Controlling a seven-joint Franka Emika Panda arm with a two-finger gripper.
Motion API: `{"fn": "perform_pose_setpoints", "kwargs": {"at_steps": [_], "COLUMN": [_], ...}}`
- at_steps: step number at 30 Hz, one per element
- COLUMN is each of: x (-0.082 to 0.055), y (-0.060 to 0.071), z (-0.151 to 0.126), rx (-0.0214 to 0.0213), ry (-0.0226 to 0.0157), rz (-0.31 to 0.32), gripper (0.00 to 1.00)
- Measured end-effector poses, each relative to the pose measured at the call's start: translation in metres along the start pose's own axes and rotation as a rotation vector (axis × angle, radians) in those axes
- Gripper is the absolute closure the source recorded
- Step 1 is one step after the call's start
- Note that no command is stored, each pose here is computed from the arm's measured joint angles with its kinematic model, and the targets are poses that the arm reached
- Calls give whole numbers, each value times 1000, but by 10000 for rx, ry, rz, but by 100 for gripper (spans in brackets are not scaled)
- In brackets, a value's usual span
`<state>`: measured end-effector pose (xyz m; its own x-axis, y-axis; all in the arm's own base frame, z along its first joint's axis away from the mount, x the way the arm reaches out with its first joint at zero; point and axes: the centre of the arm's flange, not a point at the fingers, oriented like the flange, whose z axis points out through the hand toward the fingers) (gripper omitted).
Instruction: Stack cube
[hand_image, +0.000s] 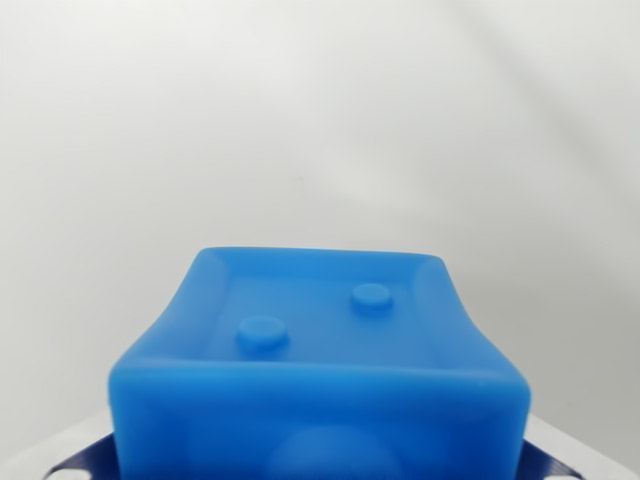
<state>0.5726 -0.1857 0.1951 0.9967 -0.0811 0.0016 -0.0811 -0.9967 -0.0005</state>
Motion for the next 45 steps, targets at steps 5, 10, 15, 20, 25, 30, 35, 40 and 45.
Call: {"fn": "perform_pose_setpoints", "kwargs": {"at_steps": [5,10,15,20,25,30,35,40,45], "x": [0,0,0,-1,-4,-8,-10,-14,-17], "y": [0,0,0,-1,-9,-20,-27,-36,-44], "z": [-14,-29,-44,-60,-57,-59,-62,-62,-64], "rx": [5,13,19,16,33,41,41,40,40], "ry": [11,14,20,64,-32,-49,-41,-55,-57], "rz": [0,1,-2,12,-8,-27,-36,-33,-34], "gripper": [100,100,100,100,100,100,100,100,100]}}
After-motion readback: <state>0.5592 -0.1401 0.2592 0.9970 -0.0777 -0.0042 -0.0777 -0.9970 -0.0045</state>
